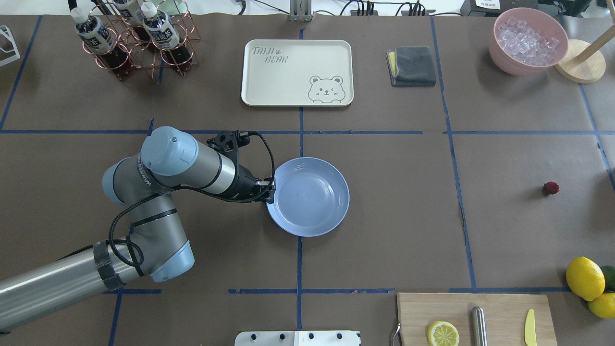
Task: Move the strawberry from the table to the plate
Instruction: 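Slide the light blue plate with the left gripper to the table center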
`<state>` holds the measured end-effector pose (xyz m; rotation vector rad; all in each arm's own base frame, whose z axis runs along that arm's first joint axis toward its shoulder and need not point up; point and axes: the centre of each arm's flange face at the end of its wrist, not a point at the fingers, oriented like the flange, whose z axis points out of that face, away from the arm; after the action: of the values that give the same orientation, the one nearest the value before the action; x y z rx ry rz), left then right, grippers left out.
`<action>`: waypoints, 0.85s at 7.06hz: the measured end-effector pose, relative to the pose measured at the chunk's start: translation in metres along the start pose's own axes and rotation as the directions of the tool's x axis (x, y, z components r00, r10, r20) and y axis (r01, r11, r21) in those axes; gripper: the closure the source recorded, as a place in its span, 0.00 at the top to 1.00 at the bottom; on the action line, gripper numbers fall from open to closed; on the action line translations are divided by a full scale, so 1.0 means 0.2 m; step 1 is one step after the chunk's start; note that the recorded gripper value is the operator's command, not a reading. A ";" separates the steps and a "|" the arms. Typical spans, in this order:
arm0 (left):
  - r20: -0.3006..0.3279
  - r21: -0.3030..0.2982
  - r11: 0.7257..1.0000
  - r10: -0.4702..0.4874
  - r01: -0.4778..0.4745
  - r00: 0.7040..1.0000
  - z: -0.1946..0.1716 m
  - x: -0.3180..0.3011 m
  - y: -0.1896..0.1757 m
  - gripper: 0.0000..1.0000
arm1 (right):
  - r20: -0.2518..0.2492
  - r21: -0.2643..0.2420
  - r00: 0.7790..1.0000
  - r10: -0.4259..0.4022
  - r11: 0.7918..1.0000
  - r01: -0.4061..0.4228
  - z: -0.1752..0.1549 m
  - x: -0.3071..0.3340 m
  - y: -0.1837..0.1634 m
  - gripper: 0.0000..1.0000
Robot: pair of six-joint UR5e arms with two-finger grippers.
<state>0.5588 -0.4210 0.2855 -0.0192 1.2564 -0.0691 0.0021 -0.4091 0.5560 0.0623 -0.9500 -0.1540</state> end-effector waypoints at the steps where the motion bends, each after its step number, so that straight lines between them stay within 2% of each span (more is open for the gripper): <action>1: 0.000 0.003 1.000 0.003 -0.003 1.000 0.01 -0.01 0.00 0.36 | 0.000 0.000 1.000 -0.002 1.000 0.002 0.00 0.00 0.00 1.00; 2: 0.004 0.004 1.000 0.004 -0.004 1.000 0.02 -0.03 0.00 0.61 | 0.002 -0.002 1.000 -0.005 1.000 0.005 0.00 -0.01 -0.01 1.00; 3: 0.005 0.006 1.000 0.006 -0.006 1.000 0.02 -0.04 0.00 0.81 | 0.018 -0.011 1.000 -0.006 1.000 0.007 0.02 -0.03 -0.01 1.00; 5: -0.005 0.029 1.000 0.005 -0.004 1.000 -0.05 -0.04 -0.06 0.83 | 0.062 -0.066 0.998 0.015 0.998 -0.011 0.13 -0.11 -0.02 1.00; 6: -0.014 0.045 0.999 0.004 -0.003 1.000 -0.10 -0.03 -0.09 0.83 | 0.035 -0.099 0.999 0.023 0.995 -0.019 0.22 -0.16 -0.02 1.00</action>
<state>0.5380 -0.4388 0.2855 0.0227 1.2690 -0.0947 -0.0527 -0.4075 0.5550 -0.0421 -0.9778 -0.1831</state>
